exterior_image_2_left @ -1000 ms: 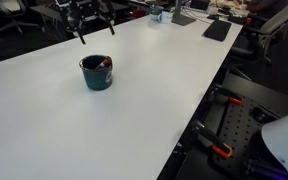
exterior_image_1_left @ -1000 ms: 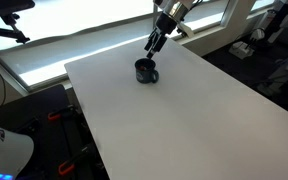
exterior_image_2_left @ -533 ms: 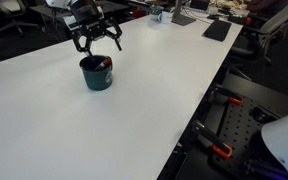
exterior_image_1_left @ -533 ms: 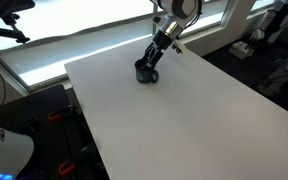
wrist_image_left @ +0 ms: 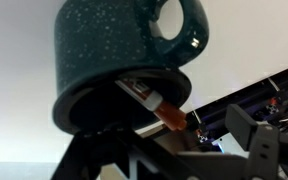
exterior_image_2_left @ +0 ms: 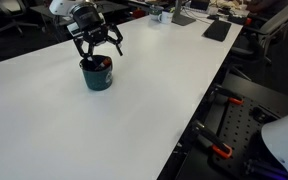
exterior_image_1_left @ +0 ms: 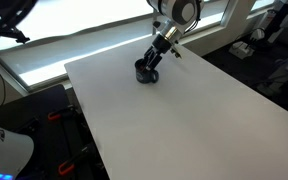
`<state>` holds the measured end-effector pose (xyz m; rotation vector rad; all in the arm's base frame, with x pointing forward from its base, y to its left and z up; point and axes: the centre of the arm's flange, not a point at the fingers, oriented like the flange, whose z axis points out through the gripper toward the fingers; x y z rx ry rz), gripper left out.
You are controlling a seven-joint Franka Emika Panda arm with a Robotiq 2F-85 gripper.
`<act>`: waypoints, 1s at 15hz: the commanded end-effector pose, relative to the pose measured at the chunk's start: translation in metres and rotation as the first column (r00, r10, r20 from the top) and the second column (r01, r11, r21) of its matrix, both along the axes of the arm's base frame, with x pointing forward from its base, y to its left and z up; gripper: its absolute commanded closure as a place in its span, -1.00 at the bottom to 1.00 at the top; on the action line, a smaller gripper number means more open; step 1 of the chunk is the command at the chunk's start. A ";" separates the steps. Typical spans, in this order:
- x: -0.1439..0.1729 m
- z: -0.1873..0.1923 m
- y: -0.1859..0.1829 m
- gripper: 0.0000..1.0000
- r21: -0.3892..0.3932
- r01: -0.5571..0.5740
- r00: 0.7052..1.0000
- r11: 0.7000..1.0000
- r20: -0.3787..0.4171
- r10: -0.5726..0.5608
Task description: Remove the marker from the cup
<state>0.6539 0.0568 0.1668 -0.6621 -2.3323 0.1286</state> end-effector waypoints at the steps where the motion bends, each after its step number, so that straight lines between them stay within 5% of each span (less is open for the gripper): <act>1: -0.001 0.000 0.000 -0.24 0.006 -0.002 1.000 1.000 -0.004 0.002; 8: -0.001 -0.001 0.001 0.93 0.010 -0.008 1.000 1.000 -0.009 0.009; 15: -0.002 0.010 0.004 0.96 0.021 -0.028 1.000 0.999 0.003 0.028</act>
